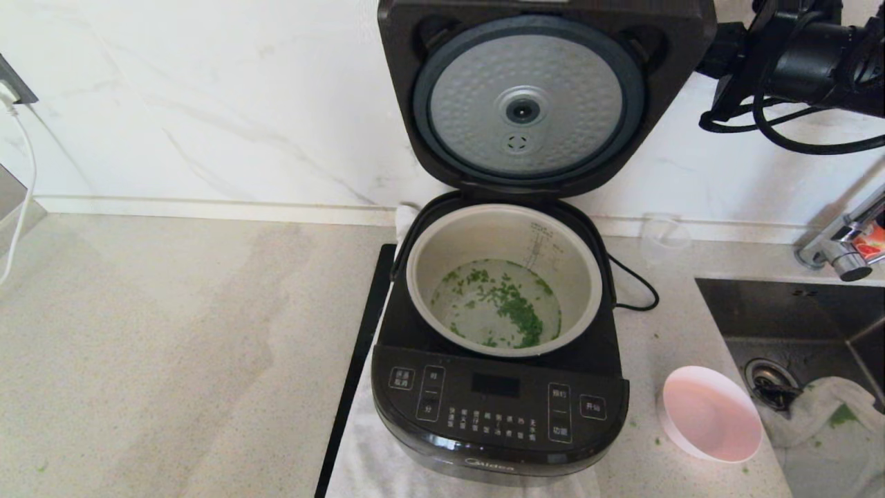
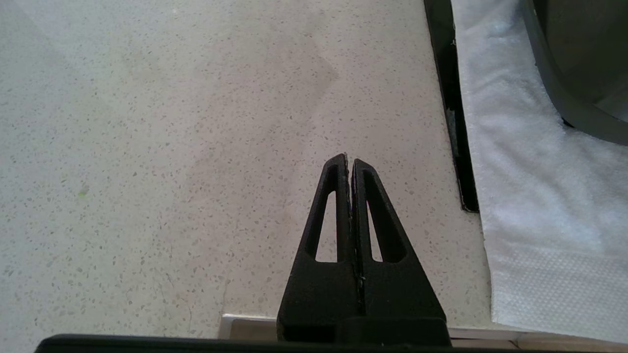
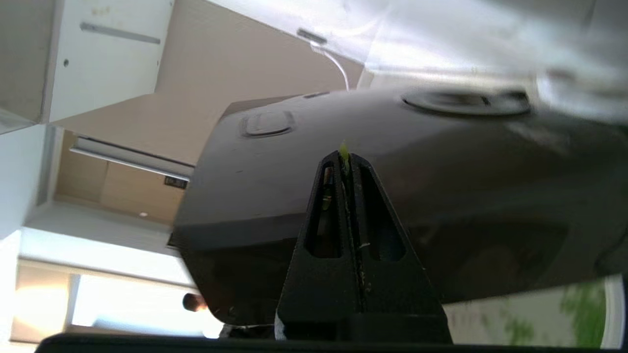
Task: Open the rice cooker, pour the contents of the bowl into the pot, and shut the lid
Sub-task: Close the rice cooker
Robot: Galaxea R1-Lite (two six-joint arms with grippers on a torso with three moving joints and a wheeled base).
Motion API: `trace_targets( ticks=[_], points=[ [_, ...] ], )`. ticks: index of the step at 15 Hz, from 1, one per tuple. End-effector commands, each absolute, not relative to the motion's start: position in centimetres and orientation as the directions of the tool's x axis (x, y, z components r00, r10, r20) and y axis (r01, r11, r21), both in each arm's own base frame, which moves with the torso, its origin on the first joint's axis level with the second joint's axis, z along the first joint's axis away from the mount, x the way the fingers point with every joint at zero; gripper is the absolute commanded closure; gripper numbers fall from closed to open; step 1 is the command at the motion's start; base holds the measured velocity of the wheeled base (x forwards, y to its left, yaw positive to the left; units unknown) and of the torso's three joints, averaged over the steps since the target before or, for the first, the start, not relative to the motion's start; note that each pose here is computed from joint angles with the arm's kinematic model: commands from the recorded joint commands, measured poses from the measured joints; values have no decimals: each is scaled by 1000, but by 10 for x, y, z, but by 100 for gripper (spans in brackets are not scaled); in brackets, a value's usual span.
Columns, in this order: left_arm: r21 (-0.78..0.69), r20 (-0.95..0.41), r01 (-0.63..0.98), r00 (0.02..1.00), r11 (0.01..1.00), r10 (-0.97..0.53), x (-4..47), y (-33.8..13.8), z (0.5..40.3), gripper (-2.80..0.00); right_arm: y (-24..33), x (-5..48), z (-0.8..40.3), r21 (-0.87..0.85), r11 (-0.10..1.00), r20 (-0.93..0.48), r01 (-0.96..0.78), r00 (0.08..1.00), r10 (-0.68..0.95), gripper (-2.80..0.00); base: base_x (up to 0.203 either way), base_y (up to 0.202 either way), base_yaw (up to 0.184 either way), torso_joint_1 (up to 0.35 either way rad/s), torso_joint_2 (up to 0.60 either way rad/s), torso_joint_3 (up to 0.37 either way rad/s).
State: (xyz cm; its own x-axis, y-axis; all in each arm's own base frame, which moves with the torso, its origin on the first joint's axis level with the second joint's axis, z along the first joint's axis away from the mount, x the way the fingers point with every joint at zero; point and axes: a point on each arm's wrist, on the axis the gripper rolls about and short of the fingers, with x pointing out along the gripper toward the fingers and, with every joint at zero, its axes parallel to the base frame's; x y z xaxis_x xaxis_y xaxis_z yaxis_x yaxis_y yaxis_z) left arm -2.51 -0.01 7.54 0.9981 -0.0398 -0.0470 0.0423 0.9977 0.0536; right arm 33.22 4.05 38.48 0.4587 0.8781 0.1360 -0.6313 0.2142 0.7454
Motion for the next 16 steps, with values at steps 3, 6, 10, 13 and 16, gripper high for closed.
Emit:
trace_targets(
  ticks=[3,6,10,13,16],
  points=[
    [54,-46,42,998,998,-40,-25,0,75,0,45,324,360,806,204,82,-556,446,891,0,0,0,0,0,0,0],
    [54,-47,42,998,998,-40,-25,0,75,0,54,323,341,841,197,45,-504,428,903,0,0,0,0,0,0,0],
    [54,-46,42,998,998,-40,-25,0,75,0,68,313,323,867,184,13,-462,391,920,0,0,0,0,0,0,0],
    [54,-47,42,998,998,-40,-25,0,75,0,76,303,297,898,194,-36,-394,374,927,0,0,0,0,0,0,0],
    [54,-46,42,998,998,-40,-25,0,75,0,79,294,264,912,233,-93,-337,382,919,0,0,0,0,0,0,0]
  ],
)
